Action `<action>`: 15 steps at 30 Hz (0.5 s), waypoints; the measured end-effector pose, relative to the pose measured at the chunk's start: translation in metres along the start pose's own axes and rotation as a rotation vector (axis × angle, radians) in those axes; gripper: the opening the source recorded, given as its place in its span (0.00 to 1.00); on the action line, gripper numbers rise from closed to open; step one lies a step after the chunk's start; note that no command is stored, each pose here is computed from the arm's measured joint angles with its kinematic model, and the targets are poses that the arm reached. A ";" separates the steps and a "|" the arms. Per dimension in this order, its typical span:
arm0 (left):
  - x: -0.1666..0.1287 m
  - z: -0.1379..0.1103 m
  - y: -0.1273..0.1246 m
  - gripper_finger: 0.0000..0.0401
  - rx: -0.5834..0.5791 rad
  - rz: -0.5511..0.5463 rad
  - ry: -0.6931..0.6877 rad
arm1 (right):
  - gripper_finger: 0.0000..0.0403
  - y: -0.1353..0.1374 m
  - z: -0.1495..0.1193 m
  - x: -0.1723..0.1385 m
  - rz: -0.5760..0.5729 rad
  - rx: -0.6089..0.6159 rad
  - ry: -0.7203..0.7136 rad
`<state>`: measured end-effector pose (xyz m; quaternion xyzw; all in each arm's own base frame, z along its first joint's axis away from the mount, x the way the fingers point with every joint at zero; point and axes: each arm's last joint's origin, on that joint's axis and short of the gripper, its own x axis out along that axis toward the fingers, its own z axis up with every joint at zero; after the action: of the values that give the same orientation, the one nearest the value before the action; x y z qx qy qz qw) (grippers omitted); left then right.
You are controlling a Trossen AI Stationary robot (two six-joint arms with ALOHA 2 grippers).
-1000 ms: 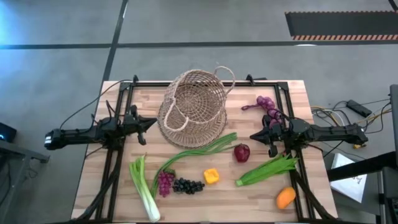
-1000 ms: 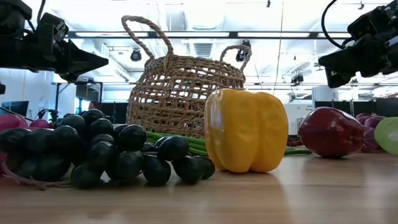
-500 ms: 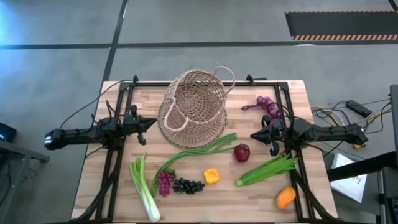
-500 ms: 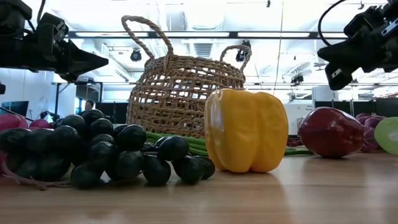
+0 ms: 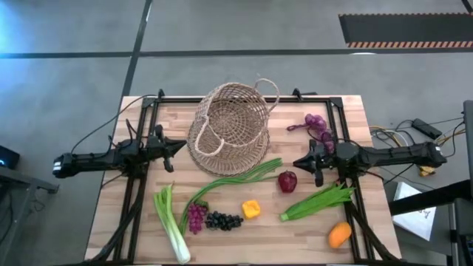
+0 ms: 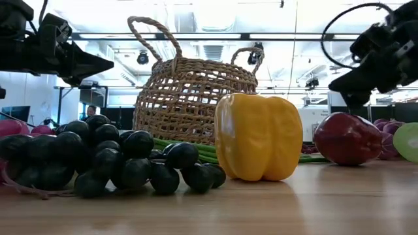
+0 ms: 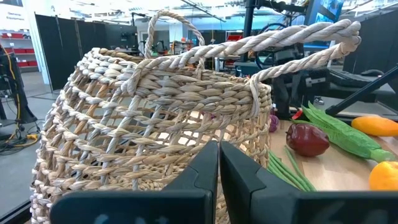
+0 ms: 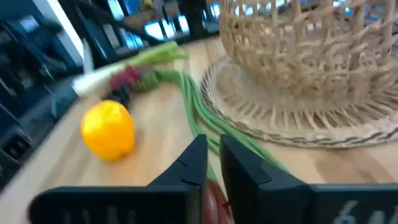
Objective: Build produce basket
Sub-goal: Put the red apple into the brown basket
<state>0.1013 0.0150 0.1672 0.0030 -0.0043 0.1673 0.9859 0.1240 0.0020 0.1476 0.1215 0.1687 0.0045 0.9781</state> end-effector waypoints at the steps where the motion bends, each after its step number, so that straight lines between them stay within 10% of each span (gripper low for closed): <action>1: 0.000 0.000 0.000 0.00 0.000 0.000 0.000 | 0.15 0.001 0.004 0.003 -0.010 -0.017 0.020; 9: 0.000 0.000 0.000 0.00 0.000 0.000 0.000 | 0.45 0.008 0.057 0.026 -0.209 -0.047 0.252; 15: 0.000 0.000 0.000 0.00 0.000 0.000 0.000 | 0.66 0.011 0.088 0.069 -0.411 0.174 0.615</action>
<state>0.1013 0.0150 0.1672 0.0030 -0.0044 0.1673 0.9859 0.2186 -0.0045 0.2075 0.1608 0.4750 -0.1700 0.8483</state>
